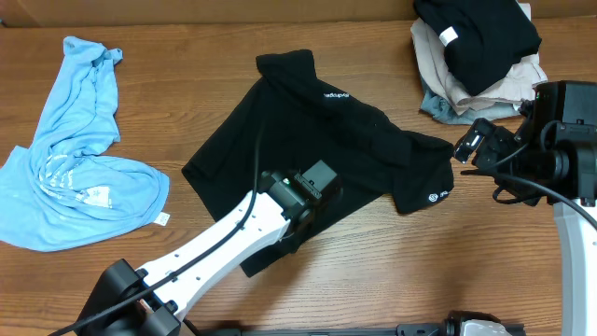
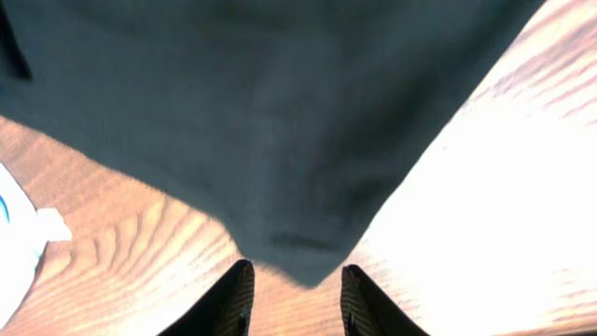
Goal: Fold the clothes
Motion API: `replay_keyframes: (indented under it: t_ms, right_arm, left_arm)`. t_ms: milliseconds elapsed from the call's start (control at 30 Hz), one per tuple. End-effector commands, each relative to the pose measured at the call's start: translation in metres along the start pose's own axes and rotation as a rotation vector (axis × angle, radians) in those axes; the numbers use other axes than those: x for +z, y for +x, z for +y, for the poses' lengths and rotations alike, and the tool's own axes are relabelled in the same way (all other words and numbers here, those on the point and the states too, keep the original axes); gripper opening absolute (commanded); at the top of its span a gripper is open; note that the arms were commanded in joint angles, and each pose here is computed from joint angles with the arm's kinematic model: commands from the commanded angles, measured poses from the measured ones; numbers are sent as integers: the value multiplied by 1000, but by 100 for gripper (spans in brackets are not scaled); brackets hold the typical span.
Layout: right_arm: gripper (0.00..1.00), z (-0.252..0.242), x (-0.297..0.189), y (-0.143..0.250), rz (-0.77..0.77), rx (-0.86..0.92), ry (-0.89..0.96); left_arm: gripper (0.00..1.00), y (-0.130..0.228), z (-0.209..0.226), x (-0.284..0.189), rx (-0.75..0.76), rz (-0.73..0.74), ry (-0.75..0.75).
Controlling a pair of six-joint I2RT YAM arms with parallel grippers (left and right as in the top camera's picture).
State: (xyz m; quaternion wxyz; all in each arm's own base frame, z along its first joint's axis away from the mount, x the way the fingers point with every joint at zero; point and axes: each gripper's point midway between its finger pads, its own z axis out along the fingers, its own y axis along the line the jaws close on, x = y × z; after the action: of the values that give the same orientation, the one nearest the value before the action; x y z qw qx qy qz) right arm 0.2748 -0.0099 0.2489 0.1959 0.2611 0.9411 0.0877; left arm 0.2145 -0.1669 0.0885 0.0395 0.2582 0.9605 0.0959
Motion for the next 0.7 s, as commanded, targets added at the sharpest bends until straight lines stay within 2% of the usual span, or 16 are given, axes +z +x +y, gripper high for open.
replay_keyframes:
  t_ms: [0, 33, 67, 133, 200, 367, 467, 533, 567, 667]
  right_arm:
    - [100, 3, 0, 1, 3, -5, -15]
    - [100, 2, 0, 2, 5, -4, -14]
    - [100, 2, 0, 2, 7, -4, -13]
    - [100, 1, 0, 3, 12, -4, -10]
    - [100, 1, 0, 4, 14, -4, -9]
    - [100, 2, 0, 2, 6, -5, -13]
    - [100, 2, 0, 1, 5, -5, -14]
    - [100, 2, 0, 1, 5, -5, -14]
    - [100, 2, 0, 1, 5, -5, -14]
    - [100, 2, 0, 1, 4, -5, -14]
  left_arm:
    - [24, -5, 13, 8, -42, -13, 2]
    - [12, -4, 14, 13, -61, -4, 21]
    - [7, 0, 14, 17, -74, 12, 41]
    - [8, 11, 12, 24, -83, 64, 96]
    - [17, 20, 7, 29, -88, 104, 148]
    - [29, 36, -10, 39, -83, 154, 240]
    - [42, 45, -25, 45, -68, 177, 297]
    - [61, 55, -32, 50, -54, 202, 306]
    - [67, 61, -33, 53, -55, 216, 299]
    - [73, 78, -35, 64, -69, 257, 279]
